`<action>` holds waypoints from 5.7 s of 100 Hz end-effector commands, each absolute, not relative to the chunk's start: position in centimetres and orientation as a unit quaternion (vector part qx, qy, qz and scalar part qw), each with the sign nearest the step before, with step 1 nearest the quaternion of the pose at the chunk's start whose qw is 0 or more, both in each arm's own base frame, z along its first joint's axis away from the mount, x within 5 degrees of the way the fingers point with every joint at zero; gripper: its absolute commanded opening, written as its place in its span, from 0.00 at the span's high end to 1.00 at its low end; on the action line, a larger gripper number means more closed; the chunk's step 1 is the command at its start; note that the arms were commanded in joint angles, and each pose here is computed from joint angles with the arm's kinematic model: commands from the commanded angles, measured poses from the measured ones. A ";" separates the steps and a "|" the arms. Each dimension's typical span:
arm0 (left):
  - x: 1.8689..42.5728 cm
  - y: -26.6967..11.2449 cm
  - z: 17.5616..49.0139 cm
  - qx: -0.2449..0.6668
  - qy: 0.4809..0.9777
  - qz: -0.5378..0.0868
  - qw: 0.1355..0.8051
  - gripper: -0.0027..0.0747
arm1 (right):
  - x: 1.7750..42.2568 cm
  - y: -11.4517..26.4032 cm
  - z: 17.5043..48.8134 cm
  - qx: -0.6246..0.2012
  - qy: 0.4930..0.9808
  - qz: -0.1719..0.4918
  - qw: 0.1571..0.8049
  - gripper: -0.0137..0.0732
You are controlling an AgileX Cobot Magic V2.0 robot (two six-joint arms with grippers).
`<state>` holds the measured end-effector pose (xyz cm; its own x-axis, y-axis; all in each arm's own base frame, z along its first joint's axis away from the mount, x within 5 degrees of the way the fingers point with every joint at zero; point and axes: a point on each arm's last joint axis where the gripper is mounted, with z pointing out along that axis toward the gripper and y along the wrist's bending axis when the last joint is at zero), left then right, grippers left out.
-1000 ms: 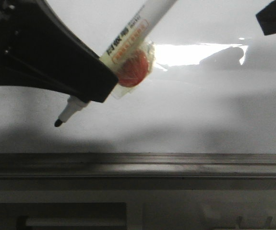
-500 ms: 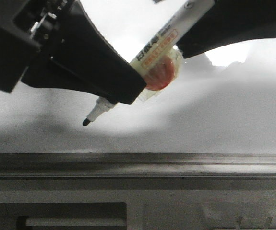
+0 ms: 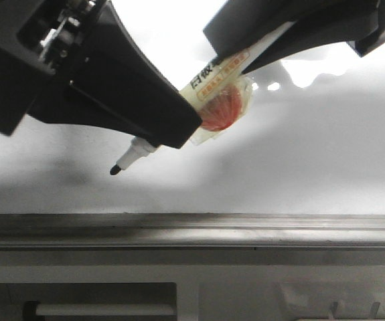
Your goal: Write number 6 on whiteboard
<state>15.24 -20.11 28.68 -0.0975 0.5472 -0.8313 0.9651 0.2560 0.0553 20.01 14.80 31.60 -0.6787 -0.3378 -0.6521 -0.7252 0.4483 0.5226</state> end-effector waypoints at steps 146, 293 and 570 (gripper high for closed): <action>14.8 -5.8 32.7 0.177 0.765 -0.221 0.579 0.26 | 17.6 8.9 33.9 -0.143 0.774 0.240 0.569 0.92; 14.7 -5.9 32.8 0.178 0.761 -0.232 0.579 0.26 | 16.2 10.8 36.8 -0.294 0.752 0.331 0.488 0.90; 17.0 -14.0 29.7 0.076 0.813 -0.308 0.489 0.99 | 15.1 9.4 38.1 -0.297 0.748 0.338 0.487 0.31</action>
